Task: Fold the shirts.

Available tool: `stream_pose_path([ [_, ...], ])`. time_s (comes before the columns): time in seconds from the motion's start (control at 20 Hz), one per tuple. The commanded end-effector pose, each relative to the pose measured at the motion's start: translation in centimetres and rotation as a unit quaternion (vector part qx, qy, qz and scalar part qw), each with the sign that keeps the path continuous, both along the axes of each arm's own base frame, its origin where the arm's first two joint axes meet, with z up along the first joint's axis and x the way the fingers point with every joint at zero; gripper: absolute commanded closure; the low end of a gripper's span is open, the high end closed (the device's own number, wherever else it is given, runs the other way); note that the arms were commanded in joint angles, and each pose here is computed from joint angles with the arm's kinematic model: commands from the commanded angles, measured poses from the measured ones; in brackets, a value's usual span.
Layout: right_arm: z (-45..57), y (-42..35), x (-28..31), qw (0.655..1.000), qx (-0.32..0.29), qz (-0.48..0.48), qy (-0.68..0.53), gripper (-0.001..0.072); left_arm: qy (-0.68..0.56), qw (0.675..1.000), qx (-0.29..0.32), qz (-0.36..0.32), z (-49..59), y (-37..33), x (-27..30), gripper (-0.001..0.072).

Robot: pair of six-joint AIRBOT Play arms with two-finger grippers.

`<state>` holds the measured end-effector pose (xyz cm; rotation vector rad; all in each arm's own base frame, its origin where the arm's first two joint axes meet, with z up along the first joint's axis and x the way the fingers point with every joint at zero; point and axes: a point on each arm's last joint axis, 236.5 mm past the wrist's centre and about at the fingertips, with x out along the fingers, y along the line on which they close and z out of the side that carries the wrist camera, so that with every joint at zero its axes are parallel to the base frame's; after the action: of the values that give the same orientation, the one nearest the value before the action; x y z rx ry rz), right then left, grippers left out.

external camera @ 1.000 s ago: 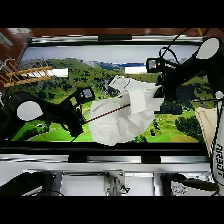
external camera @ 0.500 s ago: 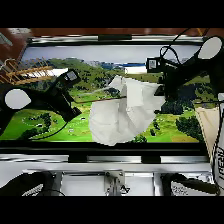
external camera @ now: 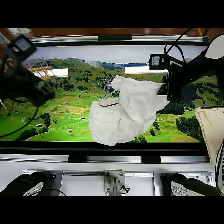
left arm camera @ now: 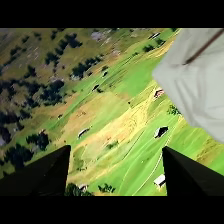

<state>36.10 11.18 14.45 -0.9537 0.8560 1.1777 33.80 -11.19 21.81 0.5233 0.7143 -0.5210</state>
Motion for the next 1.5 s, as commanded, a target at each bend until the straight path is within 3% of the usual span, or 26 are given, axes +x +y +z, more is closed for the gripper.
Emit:
stream_pose_path([
  [0.0,1.1,-0.2,-0.5,1.0,0.003,-0.019,-0.007,0.0654,0.037,0.989,-0.043,0.139,0.1,5.7,-1.8,-0.0006],
  [0.2,3.1,0.3,-1.4,0.999,0.022,-0.04,-0.021,0.0654,0.114,0.959,-0.14,0.218,-5.3,7.1,-4.6,0.0005],
  [0.35,4.7,1.3,-2.3,0.997,0.052,-0.048,-0.027,0.0654,0.205,0.926,-0.241,0.206,-11.6,2.7,-7.0,0.0007],
  [0.45,5.6,1.8,-2.8,0.996,0.069,-0.057,-0.03,0.0654,0.258,0.881,-0.346,0.193,-14.2,-1.7,-7.5,0.0162],
  [0.6,7.4,2.5,-2.9,0.991,0.097,-0.079,-0.049,0.0654,0.261,0.825,-0.462,0.196,-15.5,-6.4,-6.2,0.0181],
  [0.95,9.6,2.8,-3.2,0.982,0.13,-0.12,-0.068,0.0655,0.282,0.814,-0.472,0.188,-19.8,-15.8,-6.3,0.018],
  [1.15,9.7,3.1,-3.3,0.98,0.139,-0.125,-0.061,0.0655,0.288,0.83,-0.457,0.14,-20.2,-20.9,-6.9,0.0178],
  [1.45,9.6,3.1,-3.7,0.982,0.136,-0.123,-0.054,0.0654,0.267,0.838,-0.455,0.141,-20.1,-23.7,-3.2,0.0177],
])
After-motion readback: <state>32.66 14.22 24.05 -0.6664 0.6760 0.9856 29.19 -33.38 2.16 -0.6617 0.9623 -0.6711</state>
